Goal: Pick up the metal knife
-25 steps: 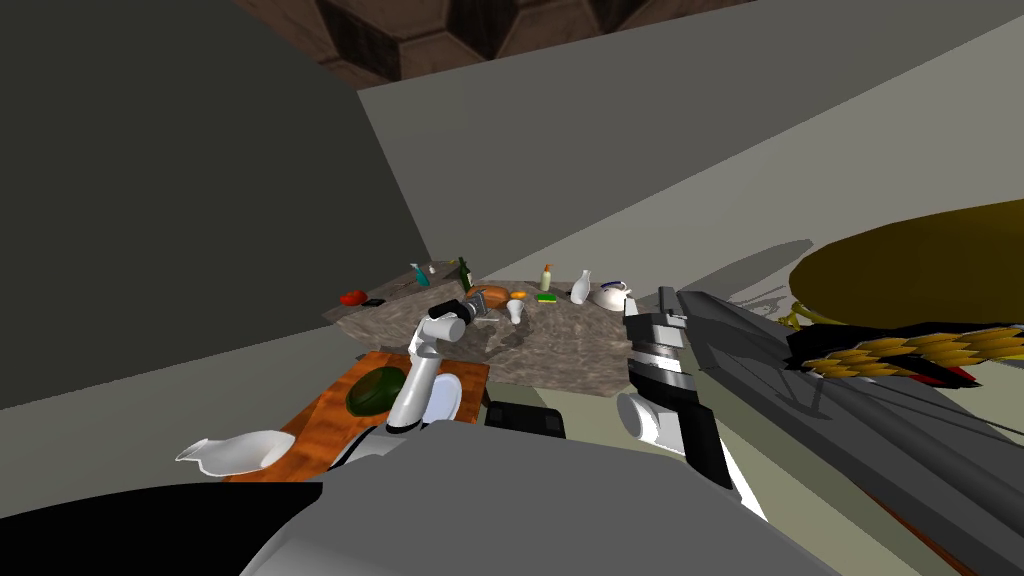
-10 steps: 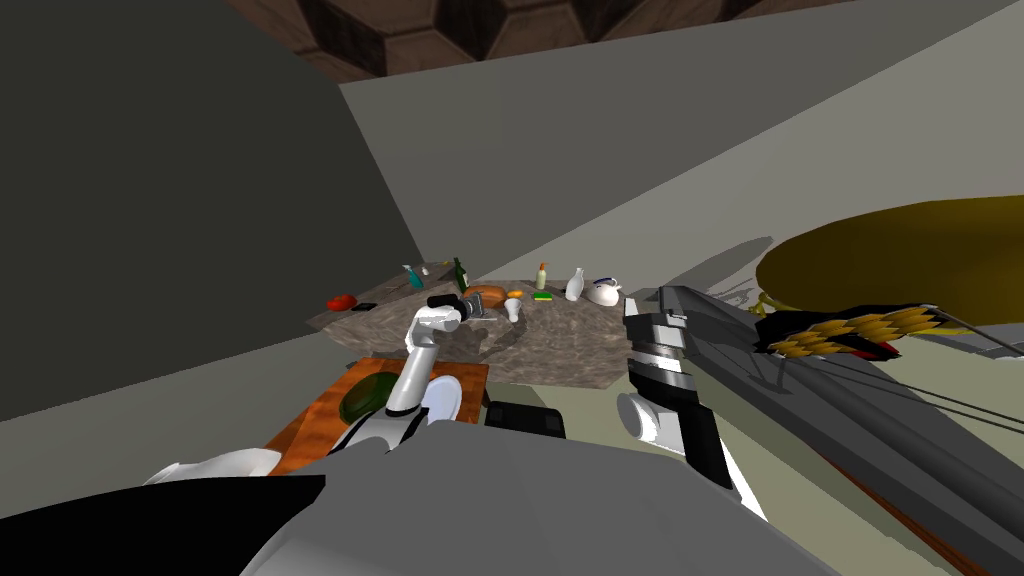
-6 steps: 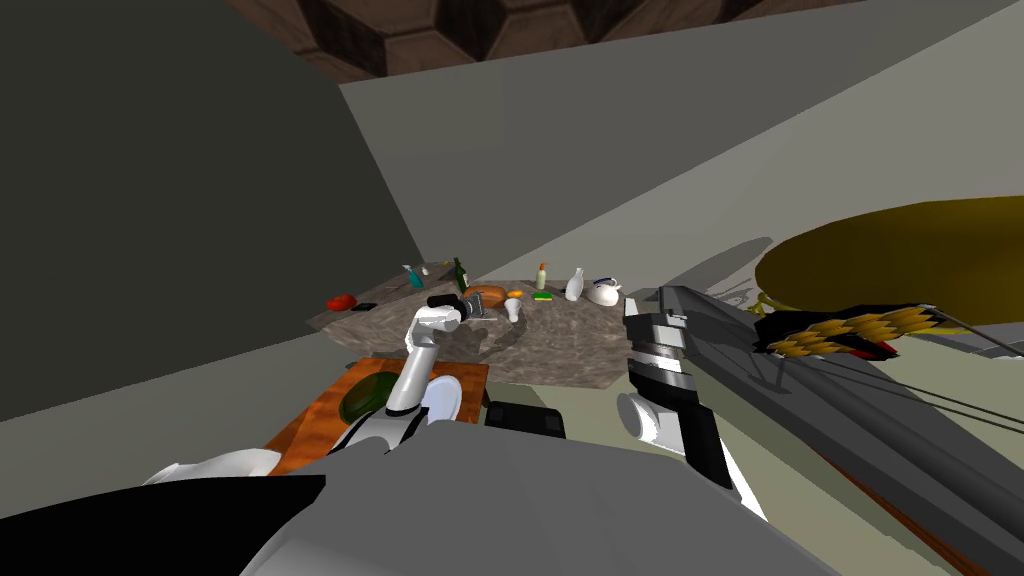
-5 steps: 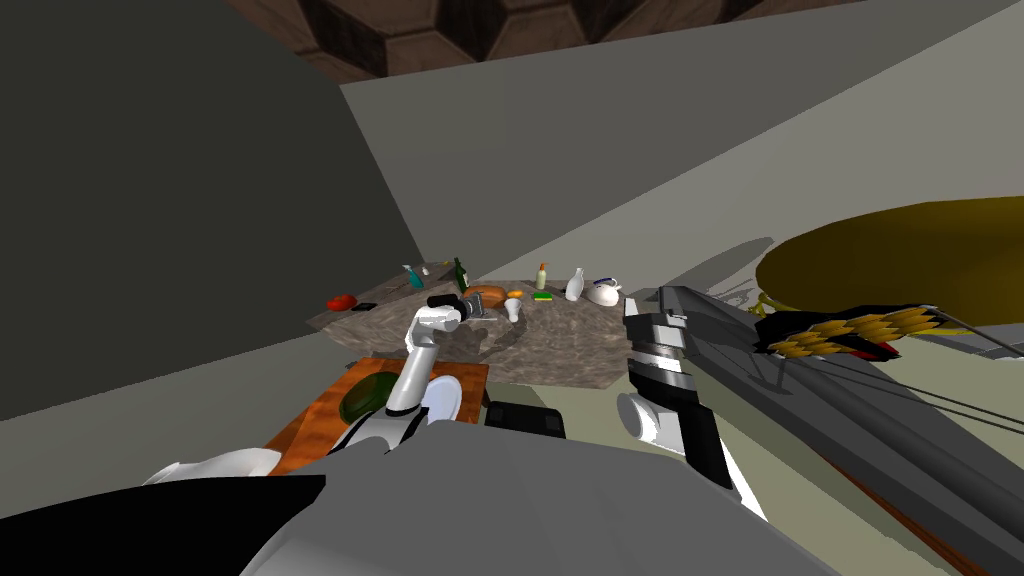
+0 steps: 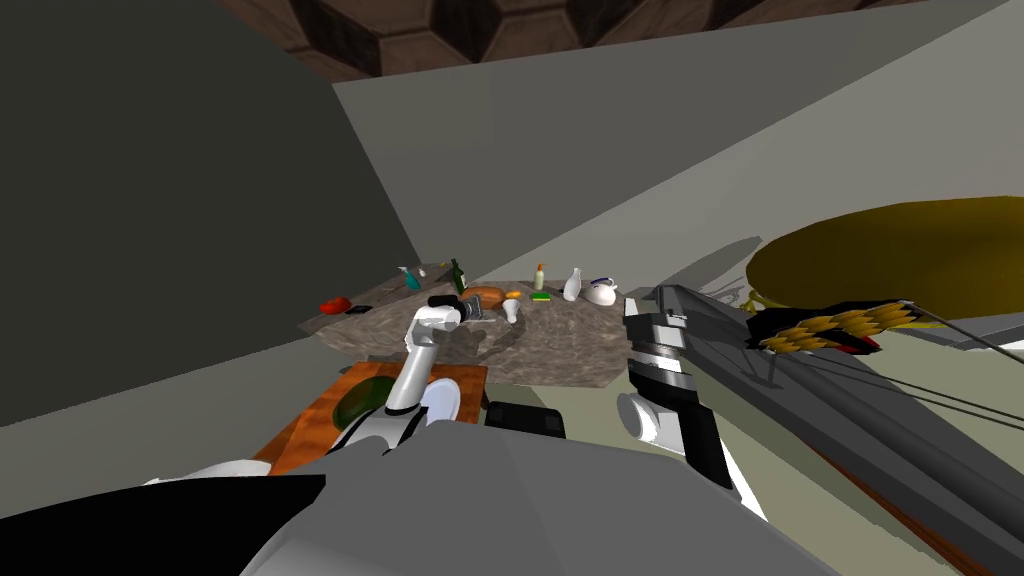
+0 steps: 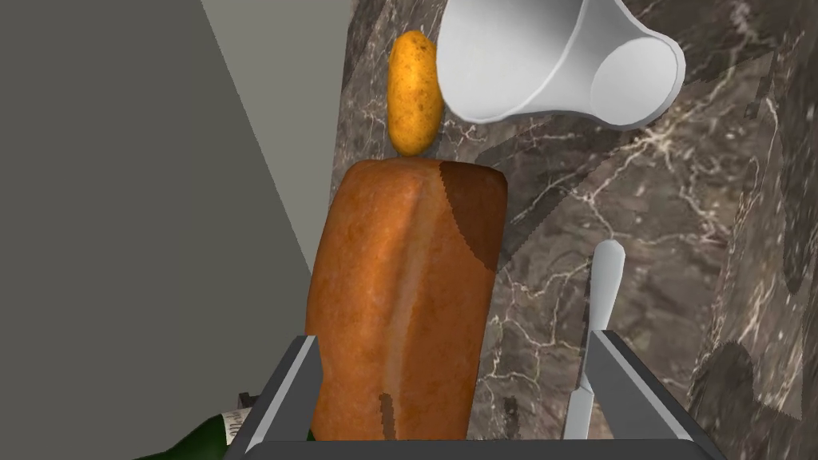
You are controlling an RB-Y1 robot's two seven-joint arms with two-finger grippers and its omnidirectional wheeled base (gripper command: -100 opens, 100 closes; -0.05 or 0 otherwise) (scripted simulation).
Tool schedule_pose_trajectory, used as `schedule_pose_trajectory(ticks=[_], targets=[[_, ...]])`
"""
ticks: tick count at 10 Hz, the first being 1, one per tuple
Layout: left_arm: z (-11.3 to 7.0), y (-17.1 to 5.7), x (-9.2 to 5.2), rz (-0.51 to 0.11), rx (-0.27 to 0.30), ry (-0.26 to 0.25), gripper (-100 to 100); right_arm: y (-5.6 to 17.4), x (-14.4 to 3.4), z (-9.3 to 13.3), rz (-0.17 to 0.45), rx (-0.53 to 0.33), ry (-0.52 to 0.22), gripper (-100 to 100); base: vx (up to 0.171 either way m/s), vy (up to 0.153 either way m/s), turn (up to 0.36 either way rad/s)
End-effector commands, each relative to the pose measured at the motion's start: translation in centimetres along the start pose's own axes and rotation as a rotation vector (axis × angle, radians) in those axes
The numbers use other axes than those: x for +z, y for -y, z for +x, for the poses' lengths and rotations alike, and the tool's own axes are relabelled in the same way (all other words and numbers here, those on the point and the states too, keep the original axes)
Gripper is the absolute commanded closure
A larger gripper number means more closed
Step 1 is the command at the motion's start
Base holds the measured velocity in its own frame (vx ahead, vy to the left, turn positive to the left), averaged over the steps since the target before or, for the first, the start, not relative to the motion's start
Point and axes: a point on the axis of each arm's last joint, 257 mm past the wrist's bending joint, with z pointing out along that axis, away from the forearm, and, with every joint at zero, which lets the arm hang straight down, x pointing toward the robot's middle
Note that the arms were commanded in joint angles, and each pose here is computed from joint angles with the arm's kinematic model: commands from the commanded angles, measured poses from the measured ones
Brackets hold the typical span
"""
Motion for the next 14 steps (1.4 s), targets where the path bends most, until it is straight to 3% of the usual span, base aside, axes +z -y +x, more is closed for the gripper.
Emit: schedule_pose_trajectory(ticks=[1, 7, 14], targets=[[-0.9, -1.1, 0.2, -0.041, -0.006, 0.023, -100, 0.0, 0.0, 0.0, 0.0, 0.0, 0.0, 0, 0.031, 0.021, -0.069], [-4.4, -4.8, 0.4, -0.191, -0.03, 0.114, -100, 0.0, 0.0, 0.0, 0.0, 0.0, 0.0, 0, 0.035, 0.019, -0.087], [-8.1, -8.8, -0.4, -0.354, -0.064, 0.215, -100, 0.0, 0.0, 0.0, 0.0, 0.0, 0.0, 0, 0.031, 0.019, -0.079]])
